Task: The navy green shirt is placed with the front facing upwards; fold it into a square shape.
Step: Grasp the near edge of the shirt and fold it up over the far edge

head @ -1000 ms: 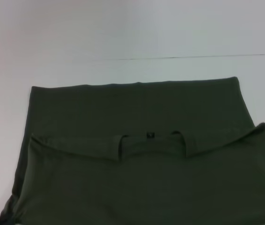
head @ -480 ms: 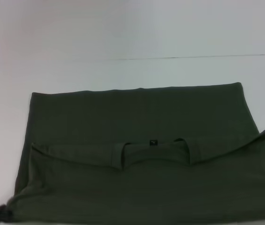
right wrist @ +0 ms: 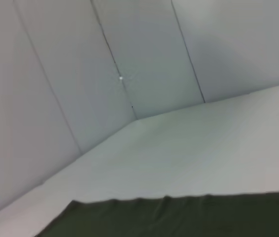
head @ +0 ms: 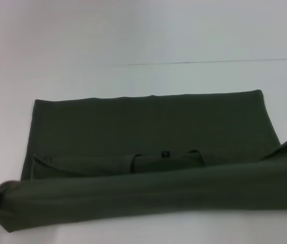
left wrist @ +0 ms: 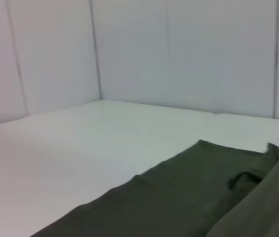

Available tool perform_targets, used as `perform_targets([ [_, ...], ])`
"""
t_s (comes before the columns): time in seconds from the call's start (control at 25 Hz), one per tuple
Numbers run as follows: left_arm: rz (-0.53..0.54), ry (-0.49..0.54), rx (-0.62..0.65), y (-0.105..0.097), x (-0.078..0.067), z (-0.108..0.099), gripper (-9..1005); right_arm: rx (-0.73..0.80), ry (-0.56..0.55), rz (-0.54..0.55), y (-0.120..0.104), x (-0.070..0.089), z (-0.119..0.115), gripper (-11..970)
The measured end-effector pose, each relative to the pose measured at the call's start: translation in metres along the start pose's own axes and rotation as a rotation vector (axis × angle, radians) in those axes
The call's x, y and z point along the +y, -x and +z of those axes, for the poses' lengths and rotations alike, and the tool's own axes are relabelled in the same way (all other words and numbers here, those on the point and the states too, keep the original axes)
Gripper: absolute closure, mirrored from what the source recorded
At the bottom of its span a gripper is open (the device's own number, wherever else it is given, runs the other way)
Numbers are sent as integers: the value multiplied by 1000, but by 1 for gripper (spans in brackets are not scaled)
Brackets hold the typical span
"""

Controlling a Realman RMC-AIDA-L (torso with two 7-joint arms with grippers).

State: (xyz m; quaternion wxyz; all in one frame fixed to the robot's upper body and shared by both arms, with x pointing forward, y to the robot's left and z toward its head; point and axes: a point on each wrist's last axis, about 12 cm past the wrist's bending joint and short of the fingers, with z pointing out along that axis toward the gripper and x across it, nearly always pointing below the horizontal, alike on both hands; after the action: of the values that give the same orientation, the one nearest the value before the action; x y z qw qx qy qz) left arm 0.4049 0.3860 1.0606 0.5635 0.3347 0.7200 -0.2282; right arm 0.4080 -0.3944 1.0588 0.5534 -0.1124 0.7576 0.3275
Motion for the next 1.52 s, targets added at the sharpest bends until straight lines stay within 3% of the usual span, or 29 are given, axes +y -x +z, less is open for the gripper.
perform_targets([
  [0.24, -79, 66, 1, 2, 15, 27, 955, 42, -19, 56, 28, -17, 34, 894],
  [0.88, -99, 256, -26, 33, 68, 102, 959, 92, -145, -27, 87, -43, 136, 895],
  [1.16, -80, 336, 72, 48, 93, 151, 956, 133, -235, -54, 100, -47, 173, 895],
  [1.52, -30, 419, 199, 59, 107, 192, 952, 204, -297, -48, 90, -45, 213, 894],
])
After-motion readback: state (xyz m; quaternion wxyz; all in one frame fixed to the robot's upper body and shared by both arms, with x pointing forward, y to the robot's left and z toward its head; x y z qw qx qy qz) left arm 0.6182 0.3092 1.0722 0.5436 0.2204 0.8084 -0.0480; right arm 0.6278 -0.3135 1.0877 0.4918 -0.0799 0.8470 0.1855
